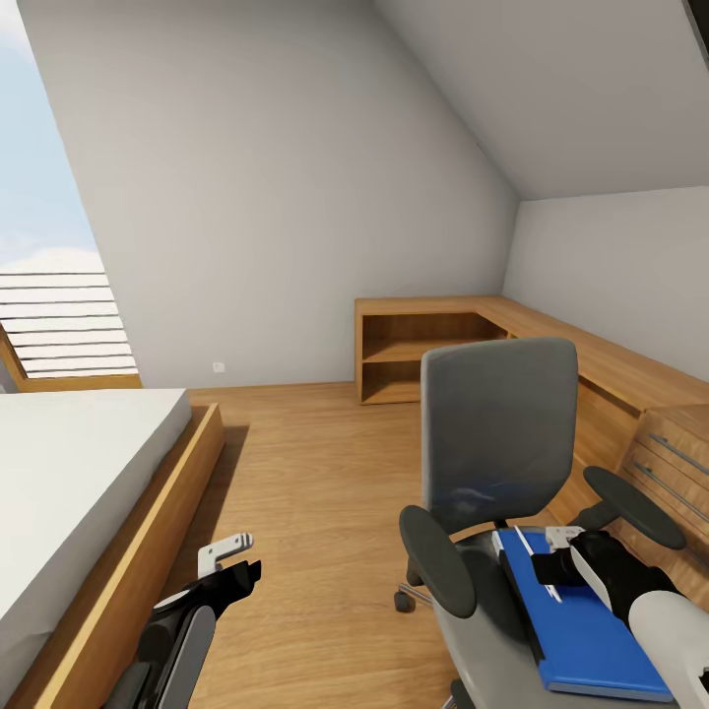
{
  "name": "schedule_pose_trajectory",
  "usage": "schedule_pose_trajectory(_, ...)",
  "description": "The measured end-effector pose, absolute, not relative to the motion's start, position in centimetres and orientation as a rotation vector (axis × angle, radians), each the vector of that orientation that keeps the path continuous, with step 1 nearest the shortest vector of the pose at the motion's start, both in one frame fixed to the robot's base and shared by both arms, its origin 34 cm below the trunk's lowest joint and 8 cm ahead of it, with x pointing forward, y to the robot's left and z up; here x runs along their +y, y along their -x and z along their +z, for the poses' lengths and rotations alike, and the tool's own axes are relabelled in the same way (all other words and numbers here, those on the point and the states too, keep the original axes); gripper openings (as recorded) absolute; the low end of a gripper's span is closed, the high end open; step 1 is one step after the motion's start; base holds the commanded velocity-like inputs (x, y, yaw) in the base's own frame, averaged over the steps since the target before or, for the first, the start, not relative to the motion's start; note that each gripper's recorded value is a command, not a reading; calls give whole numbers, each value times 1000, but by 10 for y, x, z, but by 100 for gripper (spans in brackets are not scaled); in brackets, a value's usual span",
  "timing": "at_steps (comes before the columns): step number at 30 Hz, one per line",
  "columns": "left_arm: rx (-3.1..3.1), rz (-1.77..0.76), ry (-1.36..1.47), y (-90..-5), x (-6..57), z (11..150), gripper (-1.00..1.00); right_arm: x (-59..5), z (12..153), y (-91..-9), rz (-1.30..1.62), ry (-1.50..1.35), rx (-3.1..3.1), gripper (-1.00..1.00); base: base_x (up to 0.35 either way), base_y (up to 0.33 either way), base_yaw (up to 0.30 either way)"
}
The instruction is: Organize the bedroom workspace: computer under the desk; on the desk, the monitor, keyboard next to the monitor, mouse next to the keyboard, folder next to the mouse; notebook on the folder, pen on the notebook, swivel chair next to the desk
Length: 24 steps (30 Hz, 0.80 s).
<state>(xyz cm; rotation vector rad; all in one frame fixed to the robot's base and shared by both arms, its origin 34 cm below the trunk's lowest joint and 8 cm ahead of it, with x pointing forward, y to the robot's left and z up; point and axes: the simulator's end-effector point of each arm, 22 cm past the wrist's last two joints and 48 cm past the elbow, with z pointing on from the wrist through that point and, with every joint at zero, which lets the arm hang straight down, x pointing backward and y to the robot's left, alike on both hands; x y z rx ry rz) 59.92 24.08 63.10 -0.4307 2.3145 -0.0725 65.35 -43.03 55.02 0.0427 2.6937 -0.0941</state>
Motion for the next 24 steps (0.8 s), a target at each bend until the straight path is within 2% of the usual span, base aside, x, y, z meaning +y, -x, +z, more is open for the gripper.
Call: schedule_pose_trajectory(24,2315,-72,431,-599,241,631,100,-430,550,-654,-94,-44,2693,-100,0,0,0)
